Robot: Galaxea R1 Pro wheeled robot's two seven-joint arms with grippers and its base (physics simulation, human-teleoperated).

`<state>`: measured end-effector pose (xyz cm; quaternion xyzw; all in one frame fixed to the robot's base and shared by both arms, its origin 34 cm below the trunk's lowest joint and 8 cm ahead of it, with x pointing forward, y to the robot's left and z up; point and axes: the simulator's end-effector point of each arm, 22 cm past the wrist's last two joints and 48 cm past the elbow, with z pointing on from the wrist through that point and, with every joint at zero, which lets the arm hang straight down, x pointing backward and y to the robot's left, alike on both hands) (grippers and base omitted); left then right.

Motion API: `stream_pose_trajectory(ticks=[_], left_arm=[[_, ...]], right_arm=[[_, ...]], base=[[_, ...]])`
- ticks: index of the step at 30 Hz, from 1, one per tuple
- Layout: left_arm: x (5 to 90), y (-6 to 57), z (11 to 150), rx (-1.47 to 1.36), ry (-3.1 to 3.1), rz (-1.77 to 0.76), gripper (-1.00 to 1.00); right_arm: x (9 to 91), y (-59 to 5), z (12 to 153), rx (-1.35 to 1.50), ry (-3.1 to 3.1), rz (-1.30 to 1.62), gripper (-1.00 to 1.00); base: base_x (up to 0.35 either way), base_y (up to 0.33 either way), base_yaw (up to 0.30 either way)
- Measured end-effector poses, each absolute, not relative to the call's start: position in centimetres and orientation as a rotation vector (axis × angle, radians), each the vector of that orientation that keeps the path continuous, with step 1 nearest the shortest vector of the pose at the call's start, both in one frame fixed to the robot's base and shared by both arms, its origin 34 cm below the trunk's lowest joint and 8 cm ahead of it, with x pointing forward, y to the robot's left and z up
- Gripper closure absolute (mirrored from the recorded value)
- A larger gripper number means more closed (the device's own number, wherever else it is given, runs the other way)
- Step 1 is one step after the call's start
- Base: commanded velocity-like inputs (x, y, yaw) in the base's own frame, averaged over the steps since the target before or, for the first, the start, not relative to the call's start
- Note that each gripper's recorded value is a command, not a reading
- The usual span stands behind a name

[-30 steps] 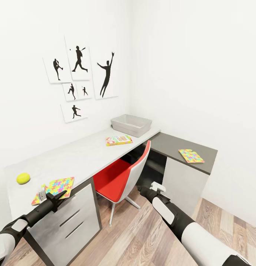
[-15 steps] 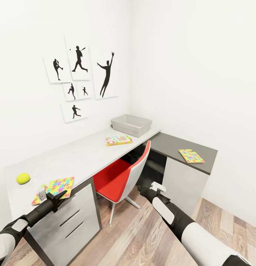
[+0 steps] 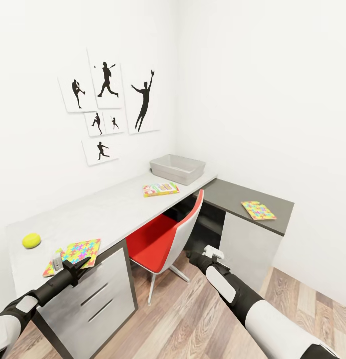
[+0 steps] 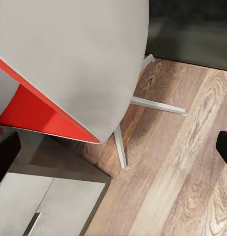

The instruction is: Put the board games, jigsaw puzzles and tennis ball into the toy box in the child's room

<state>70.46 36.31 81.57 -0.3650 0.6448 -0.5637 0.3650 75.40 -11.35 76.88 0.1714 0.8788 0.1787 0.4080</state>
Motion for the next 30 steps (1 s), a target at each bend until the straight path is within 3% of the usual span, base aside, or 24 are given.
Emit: stream_pose_trajectory(ticks=[30], left_arm=[[70.4,36.5,85.9,-0.937,1.668,-1.436,1.0]], right_arm=[[75.3,-11.4,81.3,0.432,2.216,0.45,-1.0]], base=[[0.0,0.0,0.0]])
